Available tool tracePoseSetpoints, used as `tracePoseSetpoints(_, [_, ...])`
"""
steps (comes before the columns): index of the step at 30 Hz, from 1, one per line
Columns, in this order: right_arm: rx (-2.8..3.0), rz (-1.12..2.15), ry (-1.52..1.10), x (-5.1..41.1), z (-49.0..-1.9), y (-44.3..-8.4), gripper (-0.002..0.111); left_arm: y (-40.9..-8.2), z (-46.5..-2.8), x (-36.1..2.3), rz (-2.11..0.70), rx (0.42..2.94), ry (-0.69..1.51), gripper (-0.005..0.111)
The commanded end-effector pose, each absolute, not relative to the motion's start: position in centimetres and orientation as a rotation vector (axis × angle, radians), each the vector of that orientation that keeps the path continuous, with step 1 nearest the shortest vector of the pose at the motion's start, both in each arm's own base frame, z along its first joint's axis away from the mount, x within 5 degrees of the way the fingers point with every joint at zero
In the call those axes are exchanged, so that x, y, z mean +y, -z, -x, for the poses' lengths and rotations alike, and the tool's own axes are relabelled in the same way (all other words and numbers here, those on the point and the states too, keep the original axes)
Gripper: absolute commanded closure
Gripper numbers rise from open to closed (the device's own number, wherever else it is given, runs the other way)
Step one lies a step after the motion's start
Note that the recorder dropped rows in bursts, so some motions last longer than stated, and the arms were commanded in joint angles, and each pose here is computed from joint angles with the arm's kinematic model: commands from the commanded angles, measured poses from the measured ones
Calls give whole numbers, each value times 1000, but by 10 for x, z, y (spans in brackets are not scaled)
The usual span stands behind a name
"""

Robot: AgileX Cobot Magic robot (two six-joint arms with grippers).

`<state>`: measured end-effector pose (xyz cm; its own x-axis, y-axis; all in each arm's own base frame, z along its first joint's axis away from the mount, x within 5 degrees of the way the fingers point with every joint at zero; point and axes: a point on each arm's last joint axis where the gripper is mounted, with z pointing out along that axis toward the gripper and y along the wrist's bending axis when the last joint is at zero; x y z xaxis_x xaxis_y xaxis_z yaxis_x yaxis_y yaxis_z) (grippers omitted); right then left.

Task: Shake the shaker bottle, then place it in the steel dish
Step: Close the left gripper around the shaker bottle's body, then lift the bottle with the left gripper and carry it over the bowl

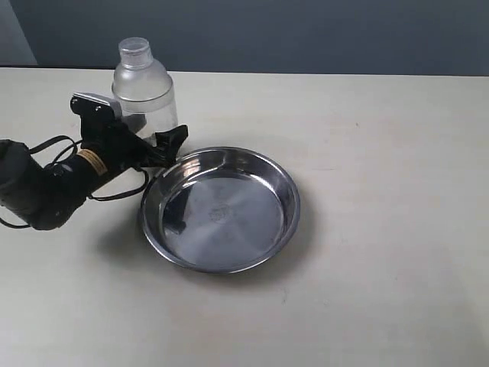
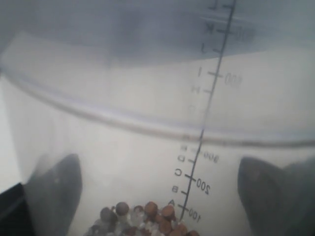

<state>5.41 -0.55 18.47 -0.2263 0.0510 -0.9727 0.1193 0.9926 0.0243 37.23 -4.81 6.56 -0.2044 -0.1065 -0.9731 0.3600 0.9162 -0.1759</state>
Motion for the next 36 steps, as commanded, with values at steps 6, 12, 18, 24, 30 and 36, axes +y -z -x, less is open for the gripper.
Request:
tracePoseSetpoints(6, [1783,-126,68,-6,-54,-186,109,-115,-364,-41,-165,1609,408,107])
tracePoseSetpoints(12, [1783,-126,68,-6,-54,-186,109,-180,-337,-52,-253,1482,534,107])
tracePoseSetpoints(18, [1783,-126,68,-6,-54,-186,109,-157,-303,-97,-346,1858,768,107])
tracePoseSetpoints(24, [1783,-126,68,-6,-54,-186,109,-228,-289,-114,-449,1424,955,107])
tracePoseSetpoints(30, [1783,-126,68,-6,-54,-186,109,-191,-275,-133,-539,1786,675,107])
tracePoseSetpoints(36, [1783,-126,68,-6,-54,-186,109,-223,-262,-130,-405,1421,943,107])
